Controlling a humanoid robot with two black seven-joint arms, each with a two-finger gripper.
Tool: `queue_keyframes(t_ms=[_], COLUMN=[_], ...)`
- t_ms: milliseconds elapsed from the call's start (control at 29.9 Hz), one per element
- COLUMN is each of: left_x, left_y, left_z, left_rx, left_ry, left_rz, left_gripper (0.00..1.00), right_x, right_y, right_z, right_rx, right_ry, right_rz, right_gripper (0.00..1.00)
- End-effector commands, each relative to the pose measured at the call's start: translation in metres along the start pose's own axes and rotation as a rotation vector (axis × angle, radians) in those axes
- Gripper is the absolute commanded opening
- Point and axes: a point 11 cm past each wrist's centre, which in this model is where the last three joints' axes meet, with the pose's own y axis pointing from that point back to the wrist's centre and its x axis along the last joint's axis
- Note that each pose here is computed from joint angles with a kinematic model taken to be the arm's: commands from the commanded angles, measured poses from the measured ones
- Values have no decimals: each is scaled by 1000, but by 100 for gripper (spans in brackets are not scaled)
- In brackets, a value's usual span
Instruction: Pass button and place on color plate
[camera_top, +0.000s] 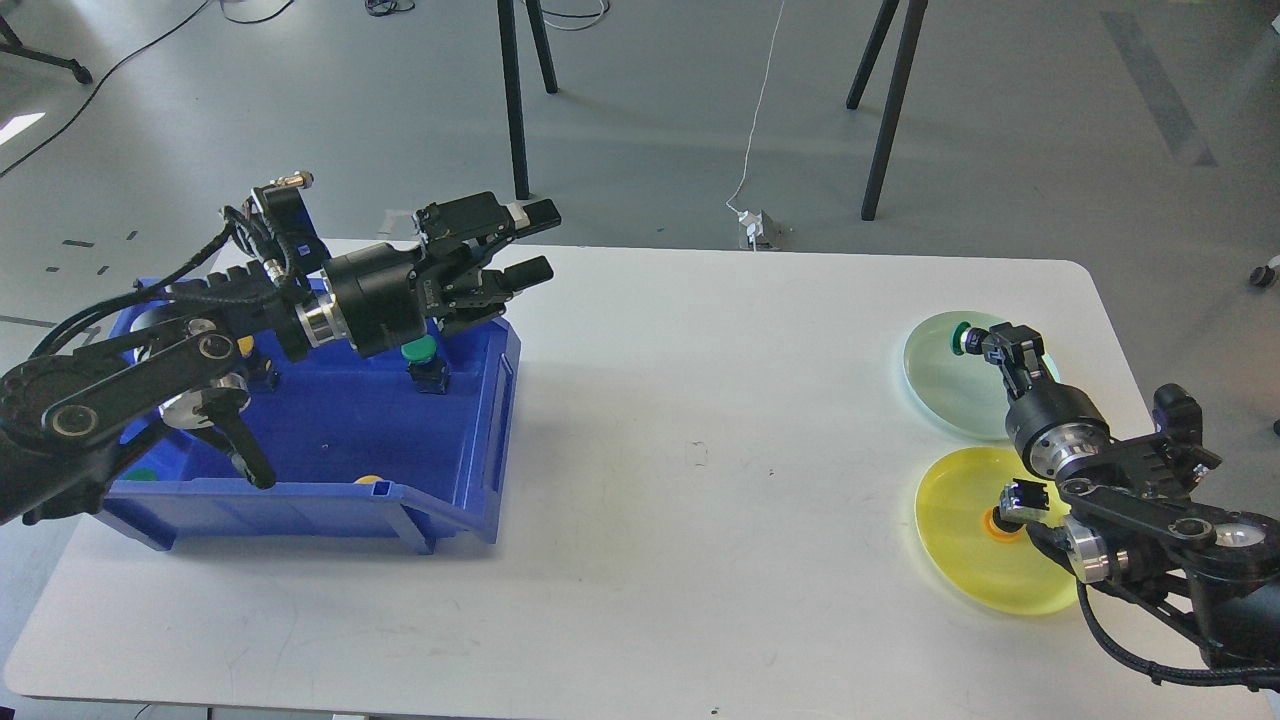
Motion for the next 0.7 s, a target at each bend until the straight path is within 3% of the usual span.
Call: queue_keyframes(t_ms=[0,67,134,234,334,468,669], left_x=[0,0,0,0,0,0,0], left_y=[0,0,0,0,0,0,0], left_z=[0,0,0,0,0,0,0], left_rx=[0,0,0,0,0,0,0], left_ry=[0,0,0,0,0,0,0], left_rz=[0,0,0,0,0,0,0], left_gripper=[82,82,82,82,82,82,82], right_x=[-1,0,1,3,6,7,-18], right_y=[1,1,2,2,1,0,4], right_z=[3,5,8,8,7,1,-13], right_rx=[-7,-12,-20,-19,-15,-4,18], right_ry=[-10,-17,-23,-32,-55,-88,-138], right_rz=[4,10,13,24,39,50,-11], right_gripper=[19,25,26,41,77,90,97])
